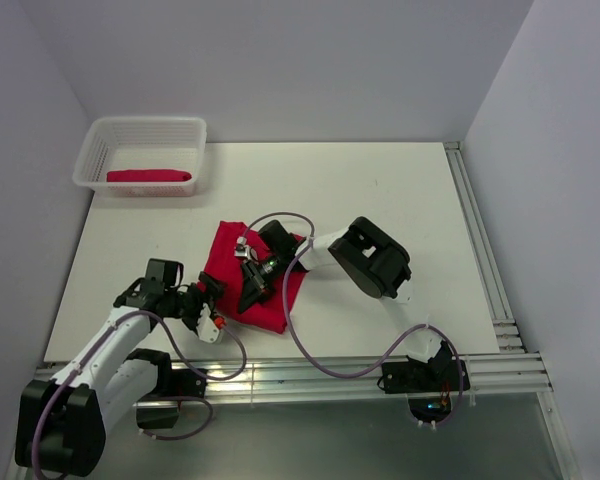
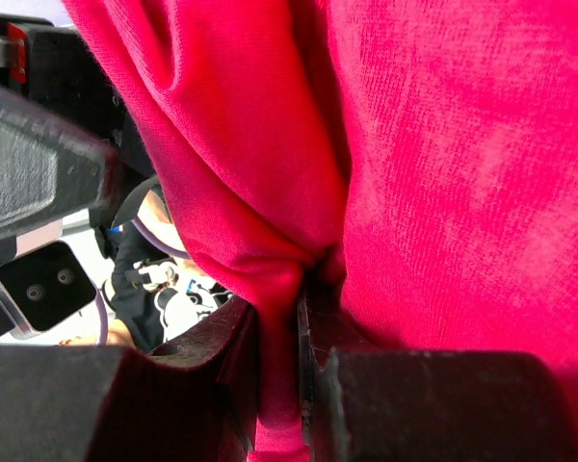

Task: Roll the t-shirts
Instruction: Roll the tshirt

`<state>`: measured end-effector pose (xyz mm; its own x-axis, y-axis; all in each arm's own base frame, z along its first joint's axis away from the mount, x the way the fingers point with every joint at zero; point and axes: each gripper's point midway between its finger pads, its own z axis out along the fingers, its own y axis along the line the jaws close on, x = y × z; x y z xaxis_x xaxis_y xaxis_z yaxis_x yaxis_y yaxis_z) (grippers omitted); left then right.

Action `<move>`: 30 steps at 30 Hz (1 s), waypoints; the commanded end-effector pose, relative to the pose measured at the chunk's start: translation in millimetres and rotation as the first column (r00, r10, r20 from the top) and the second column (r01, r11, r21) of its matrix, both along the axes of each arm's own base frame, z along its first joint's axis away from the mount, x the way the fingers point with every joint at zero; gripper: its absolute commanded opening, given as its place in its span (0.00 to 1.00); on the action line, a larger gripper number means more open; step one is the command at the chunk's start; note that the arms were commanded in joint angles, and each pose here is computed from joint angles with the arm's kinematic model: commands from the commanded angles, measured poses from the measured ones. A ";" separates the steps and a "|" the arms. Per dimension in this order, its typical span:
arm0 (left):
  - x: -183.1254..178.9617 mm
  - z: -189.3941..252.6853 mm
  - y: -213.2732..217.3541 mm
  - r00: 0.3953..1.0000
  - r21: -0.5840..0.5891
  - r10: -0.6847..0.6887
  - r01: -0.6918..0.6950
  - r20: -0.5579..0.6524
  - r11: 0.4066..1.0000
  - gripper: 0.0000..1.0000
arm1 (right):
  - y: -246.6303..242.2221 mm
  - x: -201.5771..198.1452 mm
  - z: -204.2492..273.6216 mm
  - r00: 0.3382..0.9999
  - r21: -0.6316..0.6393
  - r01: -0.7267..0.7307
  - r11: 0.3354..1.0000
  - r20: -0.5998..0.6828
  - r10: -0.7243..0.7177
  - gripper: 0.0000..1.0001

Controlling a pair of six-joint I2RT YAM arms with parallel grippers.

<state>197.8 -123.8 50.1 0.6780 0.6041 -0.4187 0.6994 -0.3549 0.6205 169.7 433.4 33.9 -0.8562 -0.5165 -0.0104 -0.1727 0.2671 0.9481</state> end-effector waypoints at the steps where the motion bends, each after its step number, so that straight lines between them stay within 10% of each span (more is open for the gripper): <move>1: 10.8 -0.9 0.7 0.999 0.010 0.028 -0.028 0.022 1.000 0.82 | 4.2 3.6 11.0 1.000 0.027 0.002 1.000 0.018 -0.002 0.00; 16: 11.8 -22.8 2.0 0.998 0.075 0.054 -0.051 -0.036 0.996 0.56 | 7.4 5.9 18.6 1.000 0.043 -0.015 0.999 0.023 0.014 0.00; 23: 8.4 -30.1 6.7 0.999 0.119 0.039 -0.034 -0.038 0.992 0.15 | 9.7 9.5 22.1 0.999 0.052 -0.021 0.998 0.026 0.020 0.00; 24: 6.4 -34.2 9.9 0.998 0.139 0.043 -0.035 -0.053 0.990 0.00 | 9.5 11.1 24.9 0.999 0.055 -0.022 0.998 0.029 0.021 0.03; 30: -3.9 -40.7 14.4 0.988 0.197 0.013 0.017 -0.152 0.980 0.00 | 4.5 16.7 36.1 0.997 0.066 -0.027 0.997 0.076 0.022 0.28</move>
<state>210.7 -118.4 22.6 0.6433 0.6689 -0.3724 0.7374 -0.4106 0.5363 176.8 435.4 41.0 -0.8499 -0.5261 -0.0282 -0.1953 0.2648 0.9443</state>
